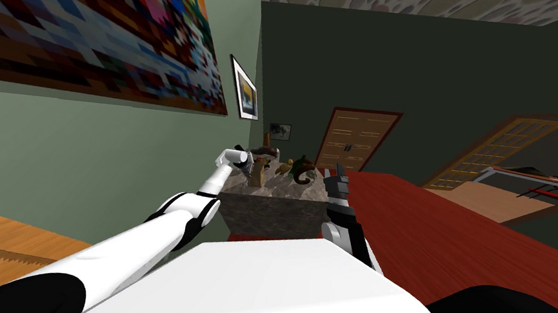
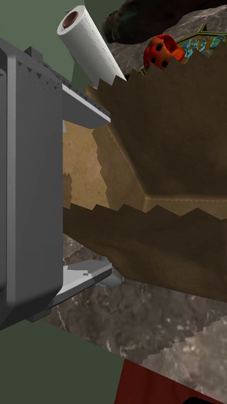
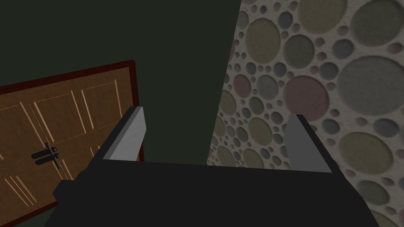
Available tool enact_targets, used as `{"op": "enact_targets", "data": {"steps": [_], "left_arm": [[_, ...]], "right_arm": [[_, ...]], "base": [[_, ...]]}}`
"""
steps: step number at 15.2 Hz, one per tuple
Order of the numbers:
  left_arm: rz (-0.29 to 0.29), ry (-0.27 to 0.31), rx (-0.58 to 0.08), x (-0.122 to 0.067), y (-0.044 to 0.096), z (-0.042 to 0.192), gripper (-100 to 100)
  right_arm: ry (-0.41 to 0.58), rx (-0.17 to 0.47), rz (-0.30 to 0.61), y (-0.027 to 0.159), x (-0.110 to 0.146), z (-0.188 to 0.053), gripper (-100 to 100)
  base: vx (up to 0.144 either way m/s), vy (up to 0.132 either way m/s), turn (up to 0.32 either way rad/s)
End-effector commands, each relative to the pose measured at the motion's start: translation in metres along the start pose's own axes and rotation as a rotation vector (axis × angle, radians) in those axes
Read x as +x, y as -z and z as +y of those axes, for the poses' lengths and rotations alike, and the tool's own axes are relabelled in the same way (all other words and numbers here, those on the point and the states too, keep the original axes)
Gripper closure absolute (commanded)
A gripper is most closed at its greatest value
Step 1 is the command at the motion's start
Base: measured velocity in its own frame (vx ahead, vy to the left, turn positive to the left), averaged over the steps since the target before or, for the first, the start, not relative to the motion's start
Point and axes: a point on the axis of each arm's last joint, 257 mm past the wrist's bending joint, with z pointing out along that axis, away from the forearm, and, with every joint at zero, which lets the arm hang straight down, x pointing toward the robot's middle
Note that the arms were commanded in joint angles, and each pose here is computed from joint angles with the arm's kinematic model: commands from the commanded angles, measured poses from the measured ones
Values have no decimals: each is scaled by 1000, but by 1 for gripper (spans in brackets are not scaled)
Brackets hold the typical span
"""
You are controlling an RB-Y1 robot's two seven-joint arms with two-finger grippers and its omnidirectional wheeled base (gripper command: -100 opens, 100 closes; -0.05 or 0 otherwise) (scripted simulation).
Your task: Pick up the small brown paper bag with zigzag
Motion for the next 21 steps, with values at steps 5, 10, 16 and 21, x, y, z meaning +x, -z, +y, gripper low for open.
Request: {"op": "enact_targets", "data": {"steps": [5, 10, 16, 21], "left_arm": [[0, 11, -106, 6, 13, 10, -100], [-8, 13, -187, 7, 21, 23, -100], [-15, 17, -284, 10, 35, 36, -100], [-27, 17, -392, 12, 53, 54, -100]], "right_arm": [[0, 0, 0, 0, 0, 0, 0], [0, 0, 0, 0, 0, 0, 0], [0, 0, 0, 0, 0, 0, 0], [0, 0, 0, 0, 0, 0, 0]], "base": [[35, 1, 3], [46, -2, 2], [38, -2, 1], [38, -1, 0]]}}
